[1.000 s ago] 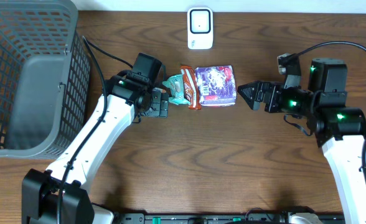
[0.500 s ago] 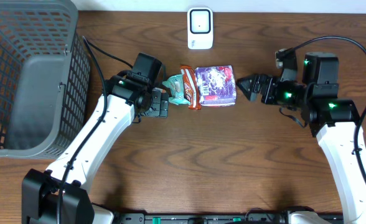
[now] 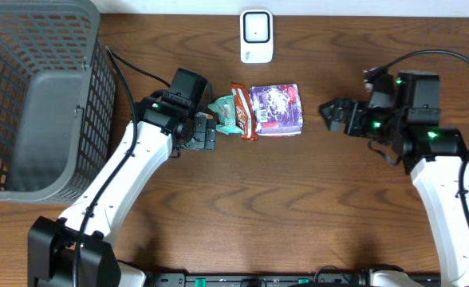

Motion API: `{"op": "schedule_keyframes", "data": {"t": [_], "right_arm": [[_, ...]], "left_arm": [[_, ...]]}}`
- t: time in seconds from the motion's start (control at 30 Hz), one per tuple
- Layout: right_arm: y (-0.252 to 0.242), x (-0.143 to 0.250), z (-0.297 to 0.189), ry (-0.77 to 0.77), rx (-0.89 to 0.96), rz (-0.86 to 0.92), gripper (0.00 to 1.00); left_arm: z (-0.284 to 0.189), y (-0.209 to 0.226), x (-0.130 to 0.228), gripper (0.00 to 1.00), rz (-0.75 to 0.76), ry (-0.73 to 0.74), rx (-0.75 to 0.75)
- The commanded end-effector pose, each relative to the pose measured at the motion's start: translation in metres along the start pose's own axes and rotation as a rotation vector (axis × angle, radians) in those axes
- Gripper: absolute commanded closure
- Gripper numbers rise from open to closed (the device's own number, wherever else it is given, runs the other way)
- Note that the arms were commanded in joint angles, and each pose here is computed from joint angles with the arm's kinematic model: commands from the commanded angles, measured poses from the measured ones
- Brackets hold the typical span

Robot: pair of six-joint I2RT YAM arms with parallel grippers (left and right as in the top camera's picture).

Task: Scan the item barcode
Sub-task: 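Lower the right gripper onto the purple package and grasp it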

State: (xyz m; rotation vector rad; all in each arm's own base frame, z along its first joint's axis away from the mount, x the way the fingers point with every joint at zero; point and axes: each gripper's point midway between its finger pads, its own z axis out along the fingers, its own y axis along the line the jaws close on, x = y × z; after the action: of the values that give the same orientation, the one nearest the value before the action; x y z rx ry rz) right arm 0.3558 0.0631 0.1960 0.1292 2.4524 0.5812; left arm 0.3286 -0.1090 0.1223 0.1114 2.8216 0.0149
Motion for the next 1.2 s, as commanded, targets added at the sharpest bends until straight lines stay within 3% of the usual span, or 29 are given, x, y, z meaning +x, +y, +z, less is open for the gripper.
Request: {"op": "schedule_keyframes", "data": {"t": [0.0, 0.3, 0.6, 1.03, 1.1, 1.17], "right_arm": [[-0.028, -0.017, -0.006, -0.072, 0.121, -0.014, 0.01], [-0.026, -0.019, 0.024, -0.038, 0.053, -0.017, 0.01], [0.011, -0.003, 0.09, 0.094, -0.368, -0.025, 0.07], [-0.002, 0.041, 0.175, 0.224, -0.375, 0.024, 0.12], [-0.007, 0.048, 0.188, 0.233, -0.332, 0.024, 0.11], [-0.017, 0.057, 0.2, 0.249, -0.258, 0.047, 0.17]], "left_arm": [[-0.001, -0.001, -0.001, 0.02, -0.008, -0.003, 0.0], [-0.001, 0.0, -0.001, 0.02, -0.008, -0.003, -0.001], [-0.001, 0.0, -0.001, 0.02, -0.008, -0.003, -0.001], [-0.001, -0.001, -0.001, 0.02, -0.008, -0.003, 0.0], [-0.001, -0.001, -0.001, 0.02, -0.008, -0.003, 0.0], [-0.001, 0.0, -0.001, 0.02, -0.008, -0.003, -0.001]]}}
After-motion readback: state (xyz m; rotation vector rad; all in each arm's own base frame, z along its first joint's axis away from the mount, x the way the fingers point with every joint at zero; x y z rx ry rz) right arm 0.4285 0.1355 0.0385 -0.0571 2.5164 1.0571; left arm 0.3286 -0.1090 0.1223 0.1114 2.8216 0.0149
